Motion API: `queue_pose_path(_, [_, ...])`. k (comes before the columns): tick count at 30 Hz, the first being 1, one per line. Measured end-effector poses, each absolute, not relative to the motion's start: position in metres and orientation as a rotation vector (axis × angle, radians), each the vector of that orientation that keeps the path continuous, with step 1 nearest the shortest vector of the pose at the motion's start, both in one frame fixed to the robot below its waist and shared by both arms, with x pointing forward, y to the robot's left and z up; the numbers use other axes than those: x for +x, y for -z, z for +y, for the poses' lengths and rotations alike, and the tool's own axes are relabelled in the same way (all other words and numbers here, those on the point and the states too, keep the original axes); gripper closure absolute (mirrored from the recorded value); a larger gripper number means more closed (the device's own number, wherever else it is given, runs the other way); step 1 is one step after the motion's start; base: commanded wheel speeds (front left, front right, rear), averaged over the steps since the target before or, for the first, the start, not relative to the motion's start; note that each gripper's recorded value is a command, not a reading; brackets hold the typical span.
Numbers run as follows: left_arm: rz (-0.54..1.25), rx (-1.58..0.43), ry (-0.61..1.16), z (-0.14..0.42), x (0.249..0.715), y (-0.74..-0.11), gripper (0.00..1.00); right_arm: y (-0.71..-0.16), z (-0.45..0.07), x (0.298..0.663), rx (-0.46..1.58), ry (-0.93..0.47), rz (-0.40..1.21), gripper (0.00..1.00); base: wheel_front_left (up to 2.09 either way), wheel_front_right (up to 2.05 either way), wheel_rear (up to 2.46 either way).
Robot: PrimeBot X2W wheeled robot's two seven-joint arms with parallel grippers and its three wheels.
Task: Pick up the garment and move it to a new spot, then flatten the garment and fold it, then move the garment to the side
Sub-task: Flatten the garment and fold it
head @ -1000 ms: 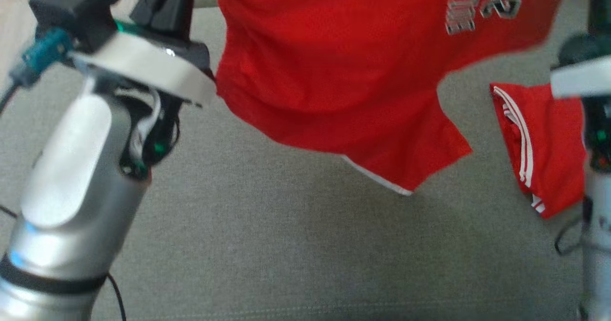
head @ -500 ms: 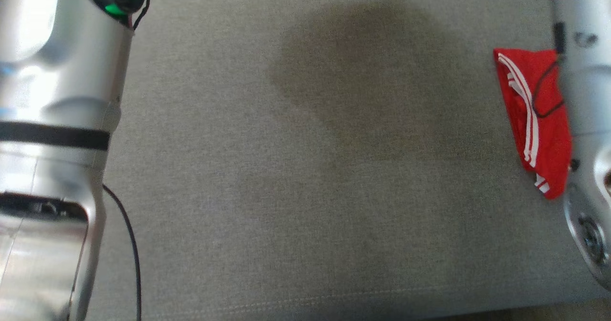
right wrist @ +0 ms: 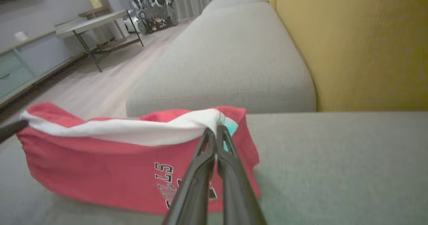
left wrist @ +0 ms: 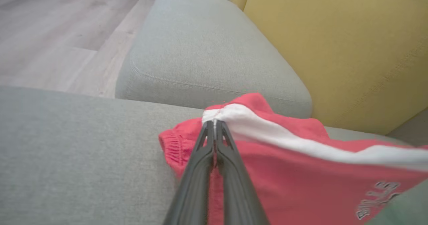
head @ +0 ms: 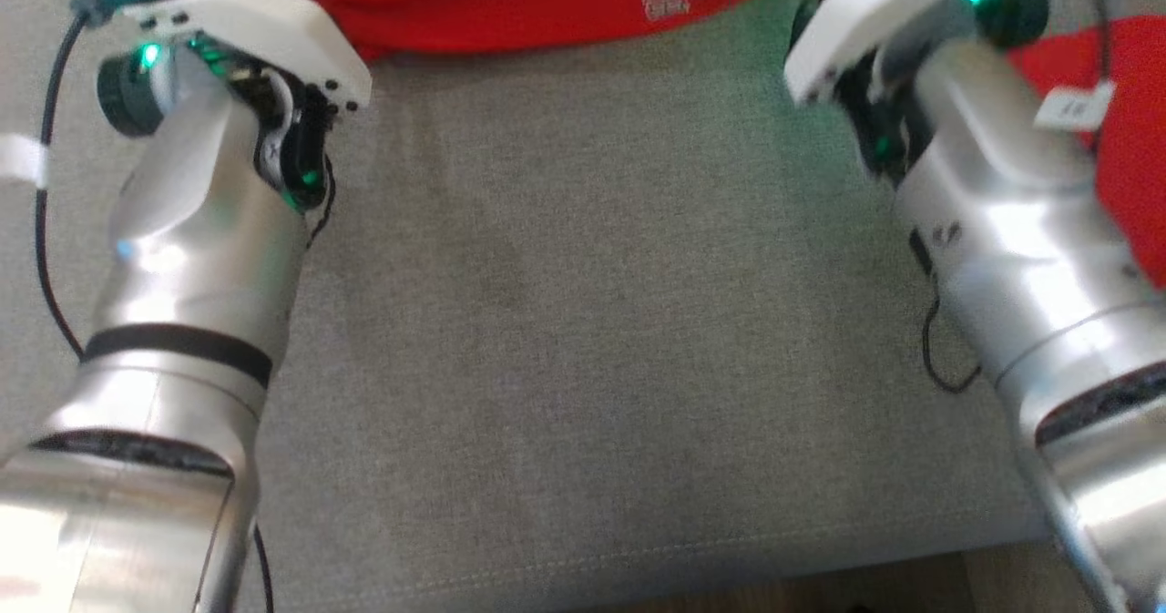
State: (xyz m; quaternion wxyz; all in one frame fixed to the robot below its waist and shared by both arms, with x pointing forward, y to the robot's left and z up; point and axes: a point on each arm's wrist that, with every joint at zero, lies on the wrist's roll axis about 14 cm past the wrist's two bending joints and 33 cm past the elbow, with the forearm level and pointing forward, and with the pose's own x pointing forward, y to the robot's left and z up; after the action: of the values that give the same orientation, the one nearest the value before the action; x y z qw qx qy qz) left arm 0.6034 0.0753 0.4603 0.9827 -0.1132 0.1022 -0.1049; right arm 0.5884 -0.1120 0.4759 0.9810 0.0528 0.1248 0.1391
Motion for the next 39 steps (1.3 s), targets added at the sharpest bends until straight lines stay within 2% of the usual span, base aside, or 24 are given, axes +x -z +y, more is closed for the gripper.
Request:
queue_pose_path(5, [0.194, -0.327, 0.227, 0.073, 0.585, -0.449, 1.00, -0.429, -0.105, 0.557, 0.121, -0.299, 0.324, 1.00, 0.00, 0.00, 0.00])
queue_pose_path(12, [0.271, -0.347, 0.220, 0.081, 0.516, -0.405, 1.00, -0.394, -0.108, 0.508, 0.198, -0.299, 0.373, 1.00, 0.00, 0.00, 0.00])
queue_pose_path(18, [0.248, -0.369, 0.228, 0.085, 0.463, -0.406, 1.00, -0.398, -0.127, 0.467, 0.302, -0.247, 0.310, 1.00, 0.00, 0.00, 0.00])
queue_pose_path(25, [0.213, -0.385, 0.224, 0.090, 0.410, -0.419, 1.00, -0.387, -0.134, 0.386, 0.342, -0.192, 0.328, 1.00, 0.00, 0.00, 0.00])
queue_pose_path(34, [0.232, -0.392, 0.168, 0.099, 0.341, -0.429, 1.00, -0.416, -0.149, 0.319, 0.335, -0.109, 0.375, 1.00, 0.00, 0.00, 0.00])
queue_pose_path(39, [0.254, -0.406, 0.131, 0.103, 0.311, -0.434, 1.00, -0.431, -0.156, 0.294, 0.339, -0.080, 0.390, 1.00, 0.00, 0.00, 0.00])
